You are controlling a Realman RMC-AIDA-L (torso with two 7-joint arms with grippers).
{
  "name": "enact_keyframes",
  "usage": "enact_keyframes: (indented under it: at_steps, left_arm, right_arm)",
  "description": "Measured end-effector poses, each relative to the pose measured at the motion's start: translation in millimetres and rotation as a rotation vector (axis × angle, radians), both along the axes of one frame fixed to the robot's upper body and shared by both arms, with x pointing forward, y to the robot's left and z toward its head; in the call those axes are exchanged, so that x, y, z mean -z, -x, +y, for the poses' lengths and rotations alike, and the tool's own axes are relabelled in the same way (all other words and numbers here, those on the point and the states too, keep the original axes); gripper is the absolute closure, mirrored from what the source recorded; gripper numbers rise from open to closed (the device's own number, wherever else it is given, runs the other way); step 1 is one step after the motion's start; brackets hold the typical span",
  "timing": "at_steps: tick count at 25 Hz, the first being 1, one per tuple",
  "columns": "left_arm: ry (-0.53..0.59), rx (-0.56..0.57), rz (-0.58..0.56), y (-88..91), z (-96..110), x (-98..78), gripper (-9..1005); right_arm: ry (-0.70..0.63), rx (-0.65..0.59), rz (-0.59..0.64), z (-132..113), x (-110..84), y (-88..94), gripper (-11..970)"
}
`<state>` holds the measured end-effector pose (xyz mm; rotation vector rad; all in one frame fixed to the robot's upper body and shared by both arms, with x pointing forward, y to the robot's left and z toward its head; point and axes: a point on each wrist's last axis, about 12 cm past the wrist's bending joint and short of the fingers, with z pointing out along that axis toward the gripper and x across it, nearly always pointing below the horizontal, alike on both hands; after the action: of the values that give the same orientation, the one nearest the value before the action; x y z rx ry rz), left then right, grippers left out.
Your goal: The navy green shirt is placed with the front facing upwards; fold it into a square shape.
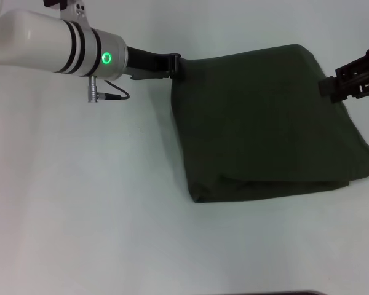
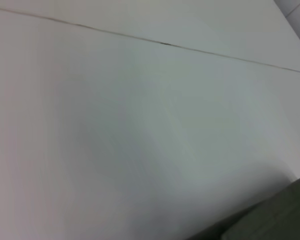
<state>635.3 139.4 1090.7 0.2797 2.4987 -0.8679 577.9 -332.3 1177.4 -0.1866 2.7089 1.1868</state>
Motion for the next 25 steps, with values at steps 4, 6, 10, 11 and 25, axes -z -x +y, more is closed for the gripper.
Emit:
enact_keyframes:
  at_steps: [4,6,10,11,25]
  left_arm:
    - [-0.002,-0.009,-0.003,-0.7,2,0.4,967]
    - [-0.006,-0.009,-0.007,-0.9,2,0.7,967]
    - [-0.025,-0.014,-0.006,-0.8,4,3.1,967]
    - [-0.028,-0.016,-0.005,-0.7,5,3.8,967]
    - [-0.06,-0.063,-0.021,-8.3,20,2.8,967]
  right_arm:
    - [0.0,0.0,0.0,0,0.0,0.0,529]
    - [-0.001,0.0,0.002,0,0.2,0.1,529]
    - [-0.004,0.0,0.007,0,1.4,0.4,528]
    - [-0.004,0.0,0.007,0,1.5,0.4,528]
    - [-0.005,0.002,0.01,2,3.4,-1.1,528]
